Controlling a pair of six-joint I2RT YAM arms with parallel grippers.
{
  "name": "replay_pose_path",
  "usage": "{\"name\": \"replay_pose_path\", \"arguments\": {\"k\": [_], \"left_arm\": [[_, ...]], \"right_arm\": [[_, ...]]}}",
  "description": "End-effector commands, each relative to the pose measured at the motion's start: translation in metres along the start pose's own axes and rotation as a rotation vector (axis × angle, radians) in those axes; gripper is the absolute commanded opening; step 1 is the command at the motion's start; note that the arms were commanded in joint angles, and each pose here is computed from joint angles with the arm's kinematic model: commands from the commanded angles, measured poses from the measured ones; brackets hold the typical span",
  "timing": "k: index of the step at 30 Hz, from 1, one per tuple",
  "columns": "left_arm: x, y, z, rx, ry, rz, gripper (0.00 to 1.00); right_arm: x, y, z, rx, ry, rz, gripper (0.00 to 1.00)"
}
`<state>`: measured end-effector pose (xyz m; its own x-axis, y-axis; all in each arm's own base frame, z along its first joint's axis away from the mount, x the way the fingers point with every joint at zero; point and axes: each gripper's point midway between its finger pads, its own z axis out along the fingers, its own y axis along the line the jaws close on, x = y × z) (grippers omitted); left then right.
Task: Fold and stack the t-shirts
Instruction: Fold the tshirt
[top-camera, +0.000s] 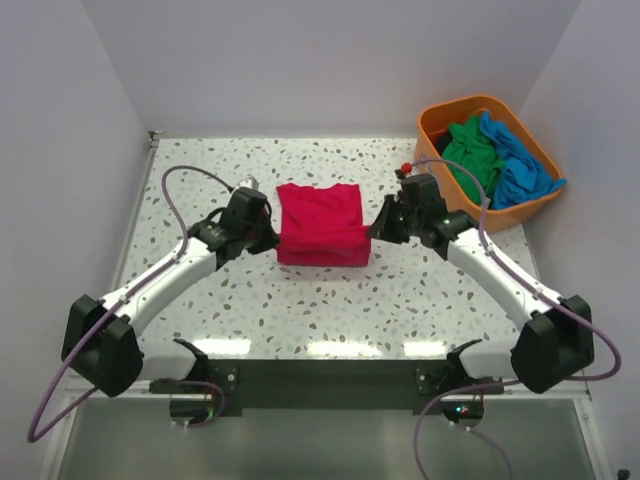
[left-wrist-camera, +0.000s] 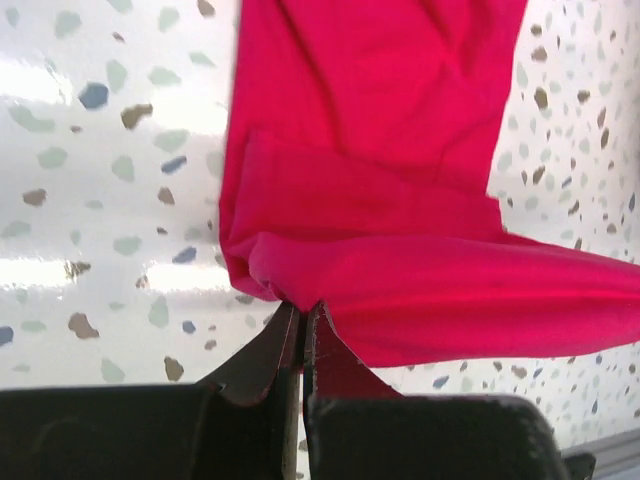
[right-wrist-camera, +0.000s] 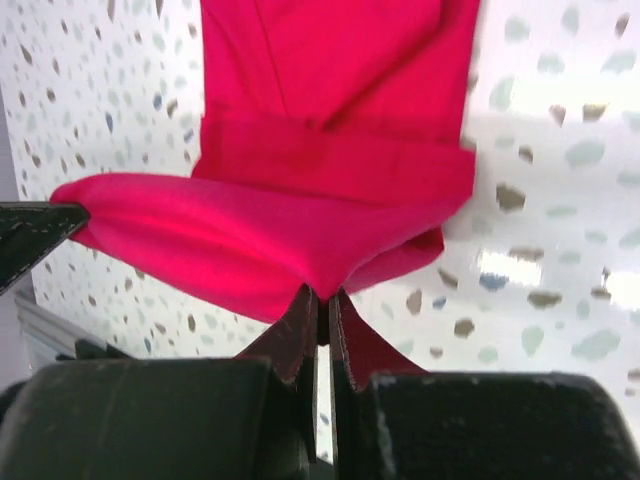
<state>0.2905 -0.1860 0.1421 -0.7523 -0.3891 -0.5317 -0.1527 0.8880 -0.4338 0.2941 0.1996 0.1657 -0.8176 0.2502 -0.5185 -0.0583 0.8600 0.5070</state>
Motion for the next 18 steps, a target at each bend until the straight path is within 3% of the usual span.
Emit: {"name": "replay_pose_path", "arguments": {"k": [1,9,18], "left_arm": [[-0.058,-0.005,0.005,-0.019,-0.125,0.012,0.0],[-0.124,-0.022,0.03,-0.012,-0.198,0.04,0.0],[-0.168,-0.025,0.103,-0.009,-0.194,0.055,0.0]], "right_arm": [[-0.059,0.014,0.005,-0.041,-0.127,-0.03,0.0],[-0.109,0.018,0.047,-0.105,-0.125,0.006,0.0],[-0.149,0.0,0.097,-0.124,-0.104,0.05,0.0]]}}
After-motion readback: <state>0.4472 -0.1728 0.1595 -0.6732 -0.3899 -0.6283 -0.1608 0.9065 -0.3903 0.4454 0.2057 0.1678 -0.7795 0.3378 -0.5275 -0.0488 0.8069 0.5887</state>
